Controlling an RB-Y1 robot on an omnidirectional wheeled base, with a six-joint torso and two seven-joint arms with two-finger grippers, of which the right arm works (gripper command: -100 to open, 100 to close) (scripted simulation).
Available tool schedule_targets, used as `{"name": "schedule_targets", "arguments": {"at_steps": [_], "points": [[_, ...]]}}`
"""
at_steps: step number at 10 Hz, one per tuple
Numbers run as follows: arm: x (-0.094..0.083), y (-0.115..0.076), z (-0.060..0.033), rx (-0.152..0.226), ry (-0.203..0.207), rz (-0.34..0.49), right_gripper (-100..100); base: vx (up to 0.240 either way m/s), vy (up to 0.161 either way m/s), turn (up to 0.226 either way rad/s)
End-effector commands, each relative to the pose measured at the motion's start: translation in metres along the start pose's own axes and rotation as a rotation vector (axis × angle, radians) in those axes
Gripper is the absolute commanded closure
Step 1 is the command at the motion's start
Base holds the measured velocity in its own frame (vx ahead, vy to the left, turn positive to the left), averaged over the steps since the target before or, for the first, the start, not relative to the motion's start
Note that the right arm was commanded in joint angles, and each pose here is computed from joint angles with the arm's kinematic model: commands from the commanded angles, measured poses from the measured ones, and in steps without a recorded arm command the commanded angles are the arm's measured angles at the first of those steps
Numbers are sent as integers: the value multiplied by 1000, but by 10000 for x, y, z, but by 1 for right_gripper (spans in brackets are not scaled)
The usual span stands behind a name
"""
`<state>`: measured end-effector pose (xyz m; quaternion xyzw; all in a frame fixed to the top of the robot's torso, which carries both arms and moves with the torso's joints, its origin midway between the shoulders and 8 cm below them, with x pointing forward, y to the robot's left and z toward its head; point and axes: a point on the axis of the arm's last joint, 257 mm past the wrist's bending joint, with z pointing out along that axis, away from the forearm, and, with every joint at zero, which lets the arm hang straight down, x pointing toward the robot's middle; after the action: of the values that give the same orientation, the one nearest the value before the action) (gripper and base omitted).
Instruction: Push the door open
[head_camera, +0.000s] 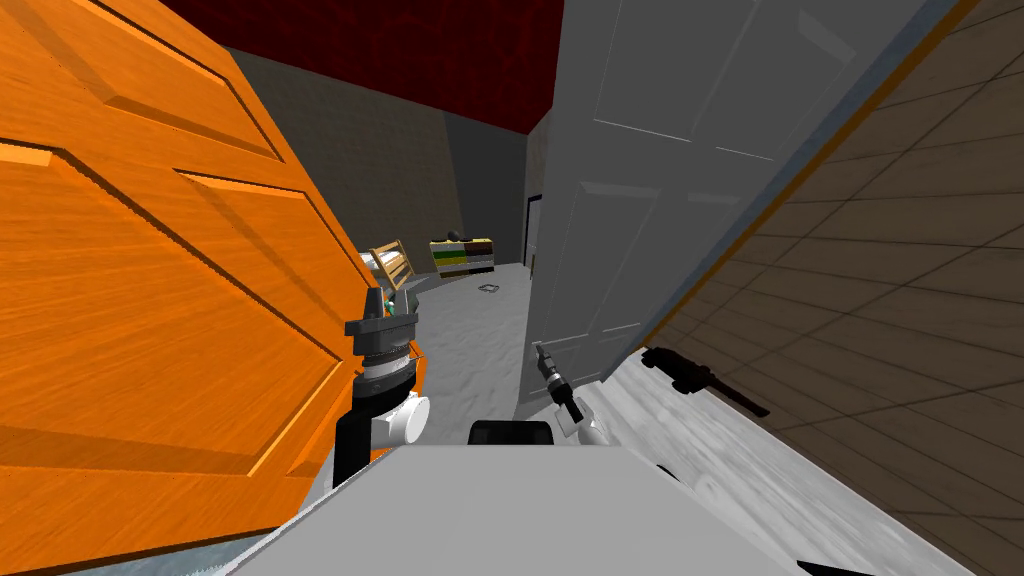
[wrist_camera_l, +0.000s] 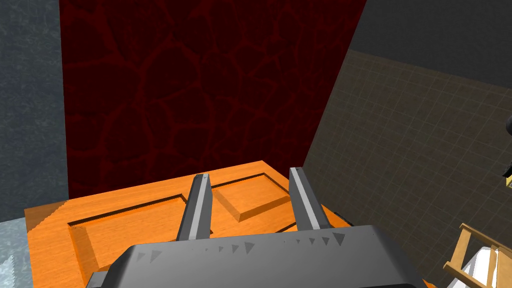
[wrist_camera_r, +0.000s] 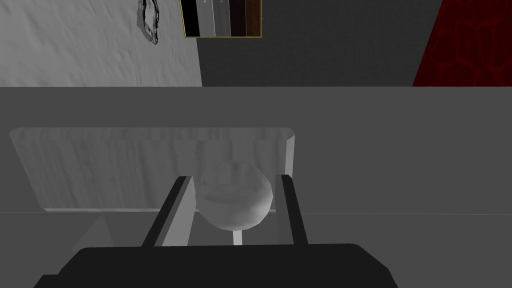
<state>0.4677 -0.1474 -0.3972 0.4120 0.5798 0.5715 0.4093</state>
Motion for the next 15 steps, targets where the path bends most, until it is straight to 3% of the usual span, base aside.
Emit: {"name": "schedule_targets", "arguments": {"at_steps": [1,4,8,9,15], "points": [[-176,45,5,-9,-32,-12,100,150,91,-43],[-251,48,-4,-9,-49,-15,100,110,69,-27],[-562,59,-54,-10,-128,-22,100,149,86,-78],[-487,19,-32,-5,-114,-14,-100,-78,78,-83],[-506,54,1,-11,-129,3,-100,-233,41,-62]]}}
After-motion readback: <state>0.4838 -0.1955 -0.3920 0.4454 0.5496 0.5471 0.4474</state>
